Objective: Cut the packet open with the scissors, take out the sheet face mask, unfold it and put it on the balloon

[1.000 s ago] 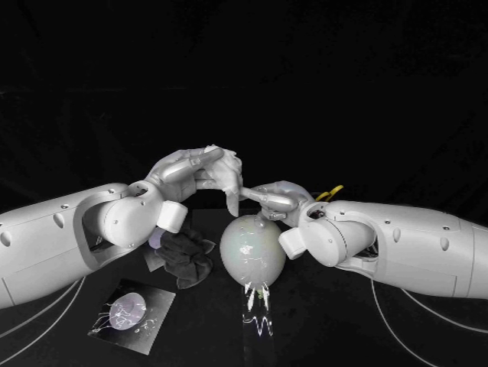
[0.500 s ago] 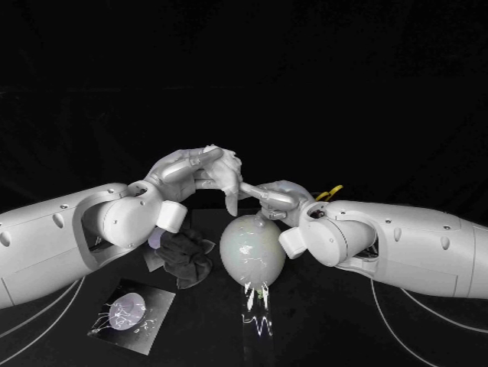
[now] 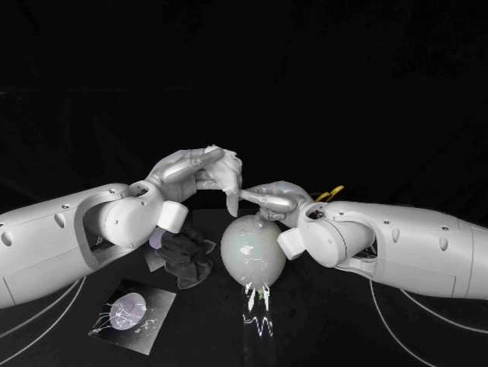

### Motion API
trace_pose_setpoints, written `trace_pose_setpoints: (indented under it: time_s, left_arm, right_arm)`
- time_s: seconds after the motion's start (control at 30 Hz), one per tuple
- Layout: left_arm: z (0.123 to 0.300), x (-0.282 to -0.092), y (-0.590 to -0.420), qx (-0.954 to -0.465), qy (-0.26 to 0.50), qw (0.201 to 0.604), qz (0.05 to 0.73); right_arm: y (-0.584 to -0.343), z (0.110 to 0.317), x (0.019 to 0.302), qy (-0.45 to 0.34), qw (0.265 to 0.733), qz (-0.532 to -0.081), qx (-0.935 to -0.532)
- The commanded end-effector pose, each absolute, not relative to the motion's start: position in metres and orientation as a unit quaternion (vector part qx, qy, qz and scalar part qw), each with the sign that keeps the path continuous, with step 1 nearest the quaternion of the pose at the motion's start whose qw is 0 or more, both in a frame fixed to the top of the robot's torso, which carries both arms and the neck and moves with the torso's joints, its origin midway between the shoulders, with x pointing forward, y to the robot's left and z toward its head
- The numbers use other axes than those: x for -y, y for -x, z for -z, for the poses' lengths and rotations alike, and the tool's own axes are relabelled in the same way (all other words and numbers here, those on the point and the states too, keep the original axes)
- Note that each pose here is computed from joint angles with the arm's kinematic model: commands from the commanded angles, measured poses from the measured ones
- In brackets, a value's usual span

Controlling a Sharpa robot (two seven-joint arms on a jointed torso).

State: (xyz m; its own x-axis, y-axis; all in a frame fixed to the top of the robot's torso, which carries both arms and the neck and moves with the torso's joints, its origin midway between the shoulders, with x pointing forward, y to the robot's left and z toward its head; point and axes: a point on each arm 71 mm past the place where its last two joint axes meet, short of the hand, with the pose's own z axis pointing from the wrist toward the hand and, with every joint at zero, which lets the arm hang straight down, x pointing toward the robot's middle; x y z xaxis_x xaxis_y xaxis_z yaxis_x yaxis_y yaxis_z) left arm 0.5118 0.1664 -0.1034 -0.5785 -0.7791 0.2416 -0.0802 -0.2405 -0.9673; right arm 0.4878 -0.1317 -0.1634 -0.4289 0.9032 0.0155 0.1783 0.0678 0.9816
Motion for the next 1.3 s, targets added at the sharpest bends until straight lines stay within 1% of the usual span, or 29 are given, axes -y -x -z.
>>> trace_pose_setpoints:
  time_s: [0.03, 0.4, 0.73, 0.93, 1.13, 1.3]
  left_arm:
    - [0.101, -0.164, -0.511, -0.559, 0.377, 0.251, 0.694]
    - [0.101, -0.165, -0.511, -0.56, 0.377, 0.251, 0.694]
    - [0.101, -0.167, -0.512, -0.559, 0.379, 0.253, 0.693]
    - [0.102, -0.17, -0.513, -0.558, 0.38, 0.256, 0.692]
    - [0.101, -0.174, -0.514, -0.551, 0.382, 0.263, 0.693]
    - [0.1, -0.176, -0.515, -0.539, 0.392, 0.273, 0.694]
  right_arm:
    - [-0.489, 0.162, 0.133, -0.412, 0.358, -0.535, -0.645]
    - [-0.491, 0.16, 0.139, -0.42, 0.395, -0.518, -0.632]
    - [-0.492, 0.16, 0.149, -0.419, 0.409, -0.507, -0.632]
    - [-0.491, 0.16, 0.159, -0.408, 0.408, -0.497, -0.648]
    - [-0.49, 0.162, 0.172, -0.388, 0.409, -0.472, -0.677]
    - [-0.489, 0.163, 0.18, -0.382, 0.415, -0.455, -0.689]
